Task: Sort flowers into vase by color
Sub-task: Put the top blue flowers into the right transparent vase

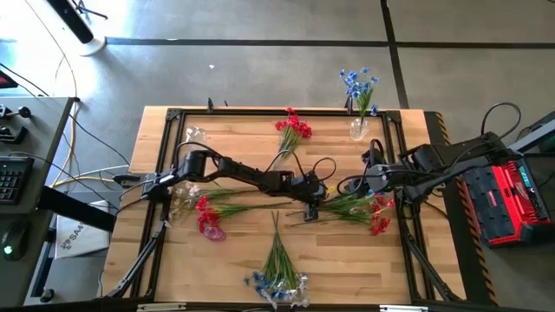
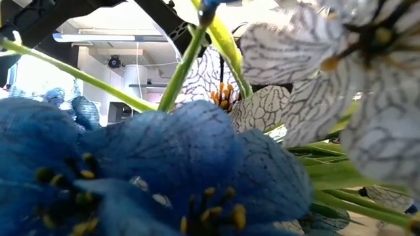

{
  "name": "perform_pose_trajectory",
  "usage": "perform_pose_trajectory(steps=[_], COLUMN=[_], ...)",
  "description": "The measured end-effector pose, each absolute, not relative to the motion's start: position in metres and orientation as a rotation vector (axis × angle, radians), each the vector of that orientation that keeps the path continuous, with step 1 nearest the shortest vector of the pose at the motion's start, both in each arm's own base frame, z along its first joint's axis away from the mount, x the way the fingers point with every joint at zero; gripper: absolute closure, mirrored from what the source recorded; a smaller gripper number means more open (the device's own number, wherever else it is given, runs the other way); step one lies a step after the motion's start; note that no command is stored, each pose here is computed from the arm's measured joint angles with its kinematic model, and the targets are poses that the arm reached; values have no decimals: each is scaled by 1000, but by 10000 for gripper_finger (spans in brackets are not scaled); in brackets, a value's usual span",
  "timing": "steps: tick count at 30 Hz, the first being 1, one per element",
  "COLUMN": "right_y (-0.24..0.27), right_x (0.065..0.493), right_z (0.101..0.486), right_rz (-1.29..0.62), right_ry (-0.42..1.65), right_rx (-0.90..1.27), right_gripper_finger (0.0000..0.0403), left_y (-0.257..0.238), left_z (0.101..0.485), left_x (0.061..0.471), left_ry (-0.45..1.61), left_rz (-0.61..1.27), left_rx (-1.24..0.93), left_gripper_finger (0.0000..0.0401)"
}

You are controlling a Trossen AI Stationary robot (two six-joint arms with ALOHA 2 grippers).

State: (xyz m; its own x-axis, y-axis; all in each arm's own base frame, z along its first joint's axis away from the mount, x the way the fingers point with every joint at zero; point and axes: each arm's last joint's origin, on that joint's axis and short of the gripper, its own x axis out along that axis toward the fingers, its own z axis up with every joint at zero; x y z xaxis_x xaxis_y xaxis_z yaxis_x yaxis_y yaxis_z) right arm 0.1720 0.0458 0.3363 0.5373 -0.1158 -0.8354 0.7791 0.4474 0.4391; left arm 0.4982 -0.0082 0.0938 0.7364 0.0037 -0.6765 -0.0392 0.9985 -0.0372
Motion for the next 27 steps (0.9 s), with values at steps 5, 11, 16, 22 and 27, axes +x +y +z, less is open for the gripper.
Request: perform_pose_trajectory(steps=[5,11,16,22,27], right_y=[46,46,46,46,46], right_x=[172,172,172,171,171], right_z=[336,336,336,335,335], right_rz=[-642,-643,-646,-652,-660], right_ry=[831,832,833,845,840], right_rx=[952,951,958,966,982], right_gripper_finger=[112,112,112,112,112], left_y=[-4,-3,-3,-3,-4], left_z=[102,106,103,106,112], left_x=[497,498,498,500,503], left_ry=[740,714,708,685,631], left_rz=[70,77,76,74,64], left_rx=[-111,-96,-96,-98,-109], left_gripper_finger=[333,333,333,333,333])
